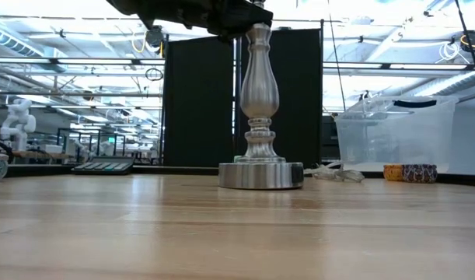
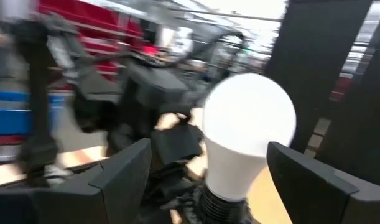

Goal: Screw lightbulb
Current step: Remove the white lightbulb from the desk lamp

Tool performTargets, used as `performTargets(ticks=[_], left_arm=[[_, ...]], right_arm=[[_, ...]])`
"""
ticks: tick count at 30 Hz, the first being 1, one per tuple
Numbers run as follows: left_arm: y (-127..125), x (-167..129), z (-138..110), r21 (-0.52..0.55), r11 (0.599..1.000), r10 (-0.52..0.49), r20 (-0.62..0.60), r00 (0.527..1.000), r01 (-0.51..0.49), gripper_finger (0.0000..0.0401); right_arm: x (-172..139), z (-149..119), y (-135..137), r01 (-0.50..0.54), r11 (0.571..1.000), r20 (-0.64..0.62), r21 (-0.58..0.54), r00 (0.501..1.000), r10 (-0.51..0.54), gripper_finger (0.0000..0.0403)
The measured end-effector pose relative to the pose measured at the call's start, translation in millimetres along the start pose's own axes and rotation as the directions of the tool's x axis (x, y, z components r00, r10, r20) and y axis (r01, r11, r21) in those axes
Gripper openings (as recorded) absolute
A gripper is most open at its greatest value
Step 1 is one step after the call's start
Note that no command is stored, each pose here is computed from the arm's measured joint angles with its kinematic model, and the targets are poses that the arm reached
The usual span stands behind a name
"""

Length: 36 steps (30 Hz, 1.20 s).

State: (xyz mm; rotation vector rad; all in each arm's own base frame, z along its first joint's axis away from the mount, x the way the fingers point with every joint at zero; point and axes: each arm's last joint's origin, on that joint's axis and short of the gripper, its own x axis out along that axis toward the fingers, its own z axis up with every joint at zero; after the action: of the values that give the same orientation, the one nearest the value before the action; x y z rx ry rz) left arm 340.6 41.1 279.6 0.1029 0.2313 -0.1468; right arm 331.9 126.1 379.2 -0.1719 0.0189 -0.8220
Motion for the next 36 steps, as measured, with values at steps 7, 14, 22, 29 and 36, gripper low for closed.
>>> performTargets(ticks=[7,14,22,29,36], left_arm=[[0,0,0,-0.005,1.0,0.005,0.0,1.0,-0.005,0.0074],[0,0,0,-0.008,1.0,0.005,0.002,1.0,-0.005,0.0074],[0,0,0,-0.011,1.0,0.006,0.002,1.0,-0.006,0.0074],[0,0,0,-0.013,1.0,0.013,0.001,1.0,-0.013,0.0074],[1,0,1,-0.013,1.0,0.017,0.002,1.0,-0.017,0.0074]], right_arm=[[15,-9,11,0.145,0.989,-0.005,0.025,0.989,-0.145,0.0306],[25,-9,7,0.197,0.979,-0.005,0.049,0.98,-0.197,0.0306],[38,-7,-2,0.236,0.971,0.001,0.037,0.972,-0.236,0.0306],[39,-3,-5,0.208,0.978,0.033,0.032,0.977,-0.209,0.0297],[39,-2,-5,0.209,0.978,0.037,-0.009,0.977,-0.209,0.0257]])
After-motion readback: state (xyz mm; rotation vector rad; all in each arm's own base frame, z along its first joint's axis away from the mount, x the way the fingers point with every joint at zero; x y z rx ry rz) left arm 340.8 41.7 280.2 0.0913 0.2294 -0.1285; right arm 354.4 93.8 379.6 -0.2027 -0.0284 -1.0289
